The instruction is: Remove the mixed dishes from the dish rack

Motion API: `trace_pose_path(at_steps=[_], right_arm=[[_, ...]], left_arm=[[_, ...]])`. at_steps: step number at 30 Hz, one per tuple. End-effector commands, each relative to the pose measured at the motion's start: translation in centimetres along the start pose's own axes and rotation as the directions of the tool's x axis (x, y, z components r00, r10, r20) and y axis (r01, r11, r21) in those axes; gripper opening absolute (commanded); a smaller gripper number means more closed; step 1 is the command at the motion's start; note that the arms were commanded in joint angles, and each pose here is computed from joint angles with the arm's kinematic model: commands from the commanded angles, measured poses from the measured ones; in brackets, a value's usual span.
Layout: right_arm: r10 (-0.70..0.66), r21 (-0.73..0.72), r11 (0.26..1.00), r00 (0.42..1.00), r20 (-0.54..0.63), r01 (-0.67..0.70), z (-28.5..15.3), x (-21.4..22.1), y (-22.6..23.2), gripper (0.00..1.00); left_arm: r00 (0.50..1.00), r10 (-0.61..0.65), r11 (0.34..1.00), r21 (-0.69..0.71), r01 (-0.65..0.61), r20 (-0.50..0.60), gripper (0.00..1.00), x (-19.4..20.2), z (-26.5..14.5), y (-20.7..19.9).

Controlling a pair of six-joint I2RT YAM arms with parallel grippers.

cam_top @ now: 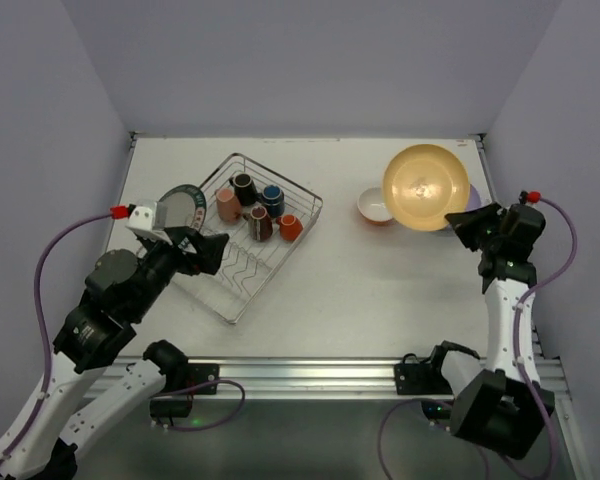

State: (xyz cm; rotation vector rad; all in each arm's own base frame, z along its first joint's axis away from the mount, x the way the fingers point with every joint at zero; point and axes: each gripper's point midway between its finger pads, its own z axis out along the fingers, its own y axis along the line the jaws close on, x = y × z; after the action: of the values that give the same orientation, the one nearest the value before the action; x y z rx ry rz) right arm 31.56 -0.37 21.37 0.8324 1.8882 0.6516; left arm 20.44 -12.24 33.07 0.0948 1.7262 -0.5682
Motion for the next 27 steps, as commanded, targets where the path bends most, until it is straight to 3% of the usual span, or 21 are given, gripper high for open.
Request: trace_pose_path(at_steps=[1, 2, 7, 9, 21, 27], right_arm=[[0.219, -0.022, 0.976, 0.97, 0.107, -0.218, 1.7, -4.2, -1.8, 0.0], [0.22, 0.019, 0.974, 0.959, 0.177, -0.227, 2.1, -6.1, -2.5, 0.0], [0.267, 0.22, 0.923, 0.936, 0.231, -0.317, 6.3, -9.2, -8.2, 0.0], [0.233, 0.255, 0.921, 0.941, 0.245, -0.295, 7.3, -10.6, -8.8, 0.0], [0.201, 0.44, 0.869, 0.974, 0.106, -0.227, 14.0, -9.5, -15.4, 0.0], [0.221, 0.464, 0.854, 0.971, 0.087, -0.236, 14.4, -8.0, -17.0, 0.0]], left_arm=[[0.996, 0.08, 0.982, -0.167, -0.084, -0.029, 1.0, 3.0, -0.1, 4.2], [0.997, 0.07, 0.986, -0.151, -0.067, 0.014, 1.0, 2.7, -0.3, 4.1], [0.998, 0.059, 0.979, -0.197, -0.053, 0.026, 1.0, 5.2, 0.0, 5.7], [0.998, 0.055, 0.98, -0.191, -0.048, 0.029, 1.0, 5.2, -0.2, 5.7], [0.996, 0.084, 0.989, -0.121, -0.084, -0.009, 1.0, 6.3, 0.3, 4.7], [0.997, 0.078, 0.99, -0.114, -0.078, -0.006, 1.0, 6.4, 0.3, 4.6]])
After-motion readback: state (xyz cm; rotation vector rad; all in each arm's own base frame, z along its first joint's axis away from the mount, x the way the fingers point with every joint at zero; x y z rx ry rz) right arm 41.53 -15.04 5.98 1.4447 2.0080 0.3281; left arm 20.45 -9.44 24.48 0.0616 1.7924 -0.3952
